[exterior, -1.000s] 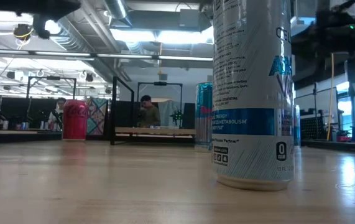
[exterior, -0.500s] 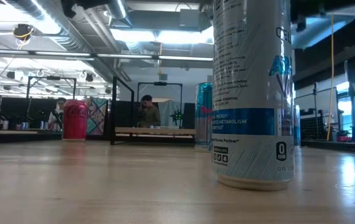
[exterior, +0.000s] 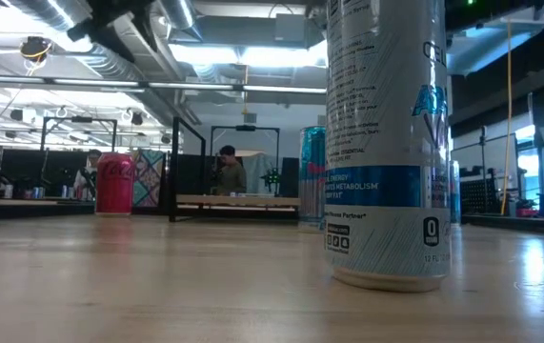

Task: Place canned beverage on shelf
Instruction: Put the top red black soda can on the shelf

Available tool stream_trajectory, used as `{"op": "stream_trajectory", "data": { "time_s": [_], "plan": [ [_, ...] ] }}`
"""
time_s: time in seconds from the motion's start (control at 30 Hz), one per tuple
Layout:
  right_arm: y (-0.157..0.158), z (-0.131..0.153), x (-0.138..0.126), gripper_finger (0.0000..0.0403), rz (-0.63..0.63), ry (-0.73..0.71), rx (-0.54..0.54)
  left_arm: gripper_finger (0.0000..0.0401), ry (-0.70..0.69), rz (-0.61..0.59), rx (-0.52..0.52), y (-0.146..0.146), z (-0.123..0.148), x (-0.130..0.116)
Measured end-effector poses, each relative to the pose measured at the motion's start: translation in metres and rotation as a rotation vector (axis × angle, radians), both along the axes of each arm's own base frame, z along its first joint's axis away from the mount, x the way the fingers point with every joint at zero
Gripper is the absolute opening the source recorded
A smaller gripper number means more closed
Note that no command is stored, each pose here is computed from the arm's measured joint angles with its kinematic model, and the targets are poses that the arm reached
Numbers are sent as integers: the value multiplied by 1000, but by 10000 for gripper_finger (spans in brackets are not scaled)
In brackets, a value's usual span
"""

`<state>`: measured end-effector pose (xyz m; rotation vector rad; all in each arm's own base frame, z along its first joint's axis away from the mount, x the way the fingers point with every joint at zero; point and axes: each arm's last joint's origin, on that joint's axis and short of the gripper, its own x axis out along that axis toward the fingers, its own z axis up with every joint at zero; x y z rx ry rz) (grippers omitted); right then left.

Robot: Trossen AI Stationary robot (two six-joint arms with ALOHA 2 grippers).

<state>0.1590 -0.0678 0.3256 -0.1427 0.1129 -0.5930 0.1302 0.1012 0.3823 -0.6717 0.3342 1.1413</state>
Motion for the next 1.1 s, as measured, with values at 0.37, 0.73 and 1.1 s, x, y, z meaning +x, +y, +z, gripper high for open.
{"op": "stream_trajectory", "data": {
  "time_s": [0.37, 0.73, 1.1],
  "plan": [
    [-12, -4, -6, 51, -33, 27, 33, 301, -14, -41, 26, 9, 2, 4],
    [-12, -6, -4, 51, -33, 45, 40, 395, -32, -196, -73, 18, -4, 9],
    [-15, -10, 2, 51, -34, 67, 48, 391, 148, -60, -259, 53, -35, 17]
  ]
}}
